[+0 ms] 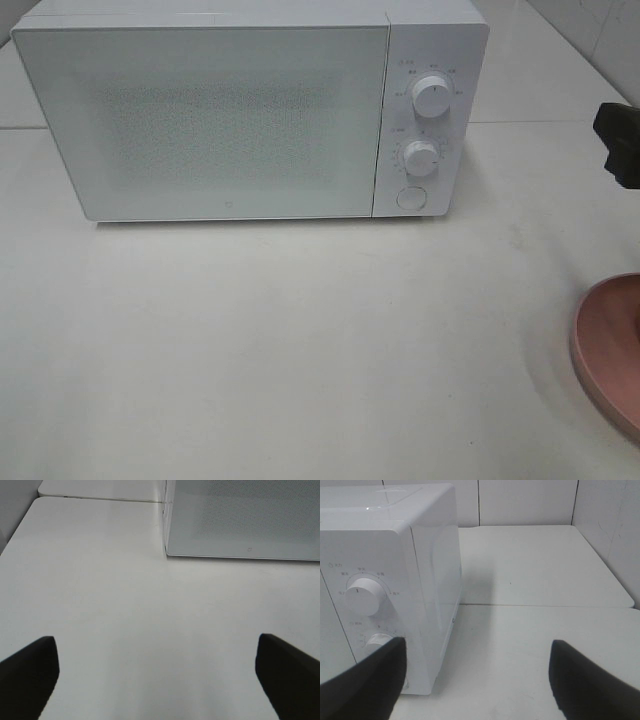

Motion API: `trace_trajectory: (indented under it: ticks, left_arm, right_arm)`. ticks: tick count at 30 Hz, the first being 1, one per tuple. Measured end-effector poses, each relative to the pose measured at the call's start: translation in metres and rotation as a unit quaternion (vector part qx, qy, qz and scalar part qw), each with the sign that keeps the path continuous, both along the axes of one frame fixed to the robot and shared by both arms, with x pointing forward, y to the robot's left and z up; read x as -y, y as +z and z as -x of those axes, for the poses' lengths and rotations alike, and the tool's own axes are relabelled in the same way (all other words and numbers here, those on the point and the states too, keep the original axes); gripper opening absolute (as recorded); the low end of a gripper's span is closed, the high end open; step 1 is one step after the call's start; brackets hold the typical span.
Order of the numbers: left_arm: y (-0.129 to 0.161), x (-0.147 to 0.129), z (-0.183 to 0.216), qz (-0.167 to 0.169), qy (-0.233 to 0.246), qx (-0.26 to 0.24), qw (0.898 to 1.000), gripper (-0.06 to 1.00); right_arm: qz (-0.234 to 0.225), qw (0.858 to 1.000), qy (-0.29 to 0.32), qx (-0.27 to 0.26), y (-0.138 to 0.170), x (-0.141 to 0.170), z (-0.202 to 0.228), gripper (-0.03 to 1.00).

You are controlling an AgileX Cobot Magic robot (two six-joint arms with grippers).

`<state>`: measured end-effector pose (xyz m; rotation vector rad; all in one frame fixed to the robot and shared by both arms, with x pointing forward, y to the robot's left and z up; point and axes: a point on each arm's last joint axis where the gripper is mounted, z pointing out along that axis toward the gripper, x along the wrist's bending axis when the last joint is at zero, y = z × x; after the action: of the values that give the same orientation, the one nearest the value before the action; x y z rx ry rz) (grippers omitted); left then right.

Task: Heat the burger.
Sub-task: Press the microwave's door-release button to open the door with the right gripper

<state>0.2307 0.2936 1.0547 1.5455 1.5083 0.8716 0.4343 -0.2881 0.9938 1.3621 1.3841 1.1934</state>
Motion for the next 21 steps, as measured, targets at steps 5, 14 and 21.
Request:
trace_trajectory:
  ticks: [5,14,21]
  left_arm:
    - [0.0,0.0,0.0,0.0,0.0,0.0,1.0,0.99]
    - [0.0,0.0,0.0,0.0,0.0,0.0,1.0,0.99]
    - [0.0,0.0,0.0,0.0,0.0,0.0,1.0,0.99]
  right_arm:
    - [0.0,1.0,-0.014,0.013,-0.022,0.002,-0.003,0.76]
    - [0.002,1.0,-0.029,-0.003,-0.049,-0.015,-0.008,0.76]
    - [0.01,1.0,-0.026,-0.008,-0.066,-0.043,-0.007,0.76]
